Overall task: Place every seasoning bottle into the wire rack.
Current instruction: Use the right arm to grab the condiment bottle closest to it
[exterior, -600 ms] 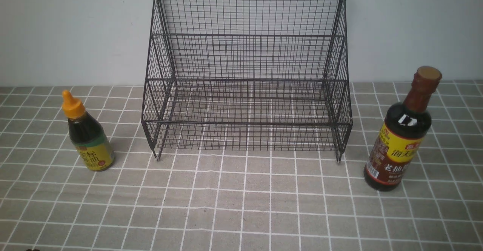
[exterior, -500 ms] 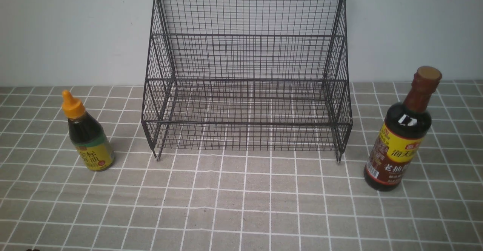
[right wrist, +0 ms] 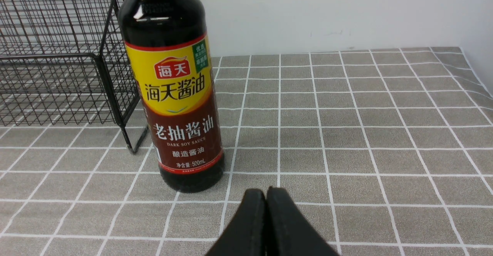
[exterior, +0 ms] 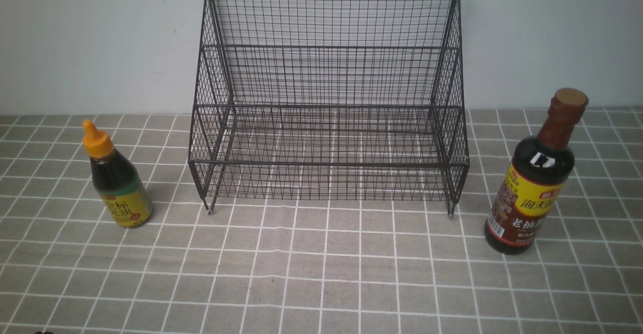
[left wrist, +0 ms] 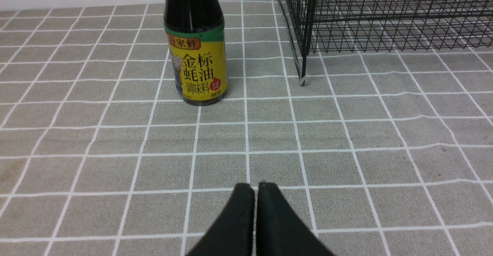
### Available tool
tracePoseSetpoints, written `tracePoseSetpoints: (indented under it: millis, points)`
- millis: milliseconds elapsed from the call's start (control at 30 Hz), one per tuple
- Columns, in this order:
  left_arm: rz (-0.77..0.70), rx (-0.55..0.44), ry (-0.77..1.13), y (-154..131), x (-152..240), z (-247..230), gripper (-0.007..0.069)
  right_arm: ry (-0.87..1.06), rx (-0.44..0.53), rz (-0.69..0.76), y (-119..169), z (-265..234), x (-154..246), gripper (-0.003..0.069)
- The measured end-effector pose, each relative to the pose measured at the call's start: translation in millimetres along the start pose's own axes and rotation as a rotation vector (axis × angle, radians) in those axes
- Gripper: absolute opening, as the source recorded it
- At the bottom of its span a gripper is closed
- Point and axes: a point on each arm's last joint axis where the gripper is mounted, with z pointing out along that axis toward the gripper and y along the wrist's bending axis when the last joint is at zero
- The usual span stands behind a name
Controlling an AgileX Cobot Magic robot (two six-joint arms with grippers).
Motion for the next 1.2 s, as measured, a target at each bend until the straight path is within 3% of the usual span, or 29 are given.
tracePoseSetpoints:
  millis: [233,300,467,633,867,1000,1200]
  points:
    - [0.0,0.0,0.0,0,0,0,-0.0007,-0.012,-0.004,0.015,0,0,-1,-0.0011]
    - [0.0,0.0,0.0,0,0,0,-0.0007,-0.061,-0.024,0.105,2,1,-4,-0.0011]
    - [0.0,0.0,0.0,0,0,0,-0.0007,-0.314,-0.103,0.553,1,-4,-27,-0.0011]
    - [0.0,0.0,0.0,0,0,0,-0.0007,-0.416,-0.118,0.732,-4,-7,-35,-0.0011]
    - [0.0,0.0,0.0,0,0,0,-0.0007,-0.491,-0.12,0.669,-4,-14,-50,-0.0011]
    - [0.0,0.0,0.0,0,0,0,-0.0007,-0.468,-0.144,0.483,5,-27,-90,-0.0011]
    - [0.0,0.0,0.0,0,0,0,-0.0007,-0.186,-0.095,0.148,16,-4,-159,-0.0011]
